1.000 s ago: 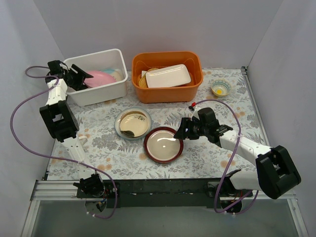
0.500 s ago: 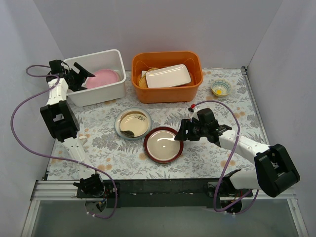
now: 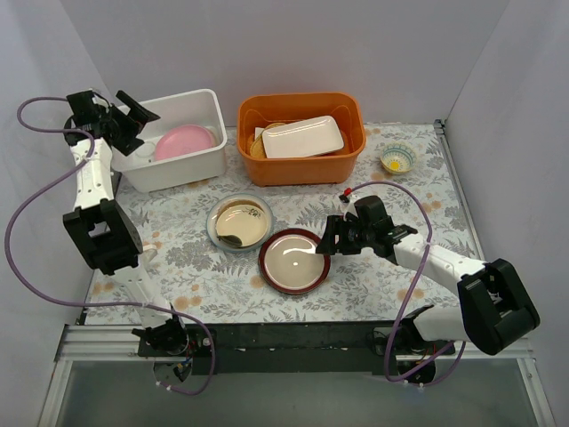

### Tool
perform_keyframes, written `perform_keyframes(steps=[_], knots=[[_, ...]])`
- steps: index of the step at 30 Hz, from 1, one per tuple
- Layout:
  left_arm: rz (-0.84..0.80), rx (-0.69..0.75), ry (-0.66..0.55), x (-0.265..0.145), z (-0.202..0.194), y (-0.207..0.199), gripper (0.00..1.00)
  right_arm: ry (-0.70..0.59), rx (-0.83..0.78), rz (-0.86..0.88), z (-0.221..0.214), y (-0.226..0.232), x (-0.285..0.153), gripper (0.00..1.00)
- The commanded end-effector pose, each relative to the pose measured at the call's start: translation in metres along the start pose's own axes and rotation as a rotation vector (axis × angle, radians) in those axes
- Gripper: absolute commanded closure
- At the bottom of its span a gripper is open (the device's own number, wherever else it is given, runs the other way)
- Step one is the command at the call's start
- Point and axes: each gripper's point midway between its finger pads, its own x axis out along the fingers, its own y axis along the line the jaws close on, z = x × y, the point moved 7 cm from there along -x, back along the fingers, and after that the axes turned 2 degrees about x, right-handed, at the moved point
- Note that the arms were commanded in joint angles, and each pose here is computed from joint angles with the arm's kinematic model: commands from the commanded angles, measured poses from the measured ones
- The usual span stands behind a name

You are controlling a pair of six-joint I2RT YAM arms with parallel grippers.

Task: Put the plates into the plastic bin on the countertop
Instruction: Pick up the plate at the center of the board.

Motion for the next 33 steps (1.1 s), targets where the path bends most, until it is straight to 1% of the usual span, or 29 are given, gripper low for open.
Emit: perform_keyframes(steps=[1,6,8,12,13,14,15,18,19,20,22,24,29,31,33], knots=[[-0.121,0.067,-0.023,-0.039,-0.006,-0.045,0.02,0.006,-0.019,-0.02,-0.001,-0.004,0.003,0.3],[-0.196,0.123,-0.02,-0.065,-0.022,-0.075,0.02,0.012,-0.01,-0.062,-0.007,-0.012,0.006,0.33],[-0.218,0.131,0.015,-0.067,-0.036,-0.081,0.02,0.008,-0.006,-0.077,-0.011,-0.017,0.006,0.35],[-0.259,0.164,0.051,-0.088,-0.061,-0.097,0.02,0.012,0.015,-0.048,-0.019,-0.019,0.009,0.4],[-0.259,0.15,0.076,-0.089,-0.07,-0.093,0.02,0.032,0.029,-0.033,-0.023,-0.018,0.01,0.41],[-0.269,0.147,0.089,-0.091,-0.076,-0.094,0.02,0.012,0.021,-0.017,-0.02,-0.017,0.012,0.44],[-0.289,0.161,0.079,-0.102,-0.081,-0.099,0.02,0.013,0.024,-0.009,-0.02,-0.017,0.013,0.44],[-0.298,0.151,0.112,-0.109,-0.099,-0.096,0.02,0.016,0.029,0.012,-0.024,-0.017,0.015,0.47],[-0.315,0.155,0.106,-0.118,-0.102,-0.098,0.02,0.013,0.031,0.018,-0.025,-0.017,0.014,0.48],[-0.322,0.139,0.137,-0.118,-0.112,-0.093,0.02,0.009,0.034,0.027,-0.027,-0.018,0.015,0.49],[-0.345,0.134,0.142,-0.13,-0.121,-0.093,0.02,0.015,0.041,0.038,-0.029,-0.017,0.016,0.51],[-0.351,0.113,0.173,-0.13,-0.136,-0.087,0.02,0.02,0.05,0.046,-0.033,-0.019,0.017,0.53],[-0.391,0.122,0.18,-0.153,-0.162,-0.086,0.02,0.033,0.08,0.054,-0.041,-0.023,0.022,0.61],[-0.396,0.113,0.215,-0.155,-0.176,-0.079,0.02,0.042,0.095,0.041,-0.044,-0.026,0.025,0.67],[-0.418,0.115,0.223,-0.163,-0.185,-0.08,0.02,0.048,0.1,0.03,-0.047,-0.029,0.026,0.69]])
